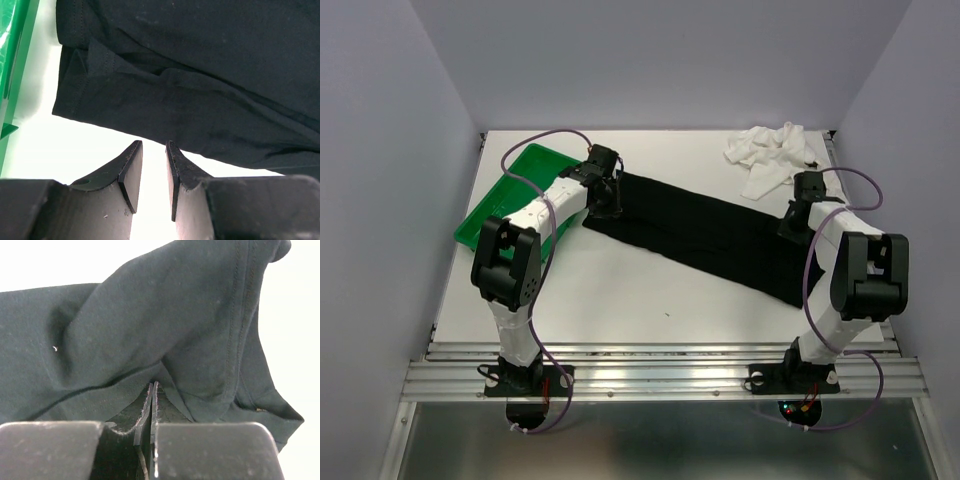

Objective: Roll the t-shirts
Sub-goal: Fold the T-shirt at the center of the board.

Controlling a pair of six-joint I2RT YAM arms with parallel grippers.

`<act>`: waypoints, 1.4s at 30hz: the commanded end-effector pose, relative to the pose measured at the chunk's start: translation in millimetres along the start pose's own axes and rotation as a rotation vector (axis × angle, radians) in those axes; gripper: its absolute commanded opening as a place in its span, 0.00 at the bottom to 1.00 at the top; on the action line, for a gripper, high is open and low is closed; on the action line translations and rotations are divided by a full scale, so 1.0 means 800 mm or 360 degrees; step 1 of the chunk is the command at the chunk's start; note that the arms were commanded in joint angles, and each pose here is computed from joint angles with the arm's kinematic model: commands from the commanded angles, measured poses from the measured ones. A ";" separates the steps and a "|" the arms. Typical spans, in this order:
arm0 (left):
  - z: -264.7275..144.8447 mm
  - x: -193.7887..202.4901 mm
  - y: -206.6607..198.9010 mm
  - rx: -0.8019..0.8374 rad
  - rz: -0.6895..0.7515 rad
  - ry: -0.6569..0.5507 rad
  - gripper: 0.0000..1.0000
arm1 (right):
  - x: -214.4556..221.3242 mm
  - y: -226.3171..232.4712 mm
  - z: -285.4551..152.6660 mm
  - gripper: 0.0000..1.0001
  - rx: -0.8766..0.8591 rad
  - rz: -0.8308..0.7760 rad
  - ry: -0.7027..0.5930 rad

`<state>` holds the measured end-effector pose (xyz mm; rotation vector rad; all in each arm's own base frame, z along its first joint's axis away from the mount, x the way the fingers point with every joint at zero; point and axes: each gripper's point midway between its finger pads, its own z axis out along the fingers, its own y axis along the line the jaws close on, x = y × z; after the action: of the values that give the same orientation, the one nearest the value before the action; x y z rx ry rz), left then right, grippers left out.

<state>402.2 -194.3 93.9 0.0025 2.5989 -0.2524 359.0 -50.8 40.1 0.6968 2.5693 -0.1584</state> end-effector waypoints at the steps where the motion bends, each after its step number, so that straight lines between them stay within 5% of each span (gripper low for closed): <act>1: -0.021 -0.014 -0.006 0.0037 0.0028 -0.0080 0.36 | -0.024 -0.004 -0.014 0.07 -0.0006 0.0015 -0.0130; 2: -0.021 -0.011 -0.012 0.0078 0.0032 -0.0060 0.36 | -0.023 -0.007 -0.011 0.22 0.0017 0.0014 -0.0126; 5: -0.020 -0.009 -0.011 0.0079 0.0032 -0.0054 0.36 | -0.015 -0.004 0.001 0.40 0.0017 0.0008 -0.0075; 13: -0.023 -0.007 -0.009 0.0069 0.0034 -0.0056 0.36 | -0.005 -0.003 0.018 0.43 0.0024 0.0002 -0.0031; 25: -0.022 -0.004 -0.009 0.0070 0.0032 -0.0050 0.36 | -0.014 -0.007 -0.005 0.01 0.0008 0.0012 -0.0115; 42: -0.024 -0.002 -0.007 0.0073 0.0020 -0.0054 0.36 | -0.065 0.003 -0.075 0.01 -0.0097 0.0055 -0.0313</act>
<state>393.5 -194.8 88.8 0.0185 2.6186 -0.2723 361.1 -52.6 85.5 0.6787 2.4477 -0.1375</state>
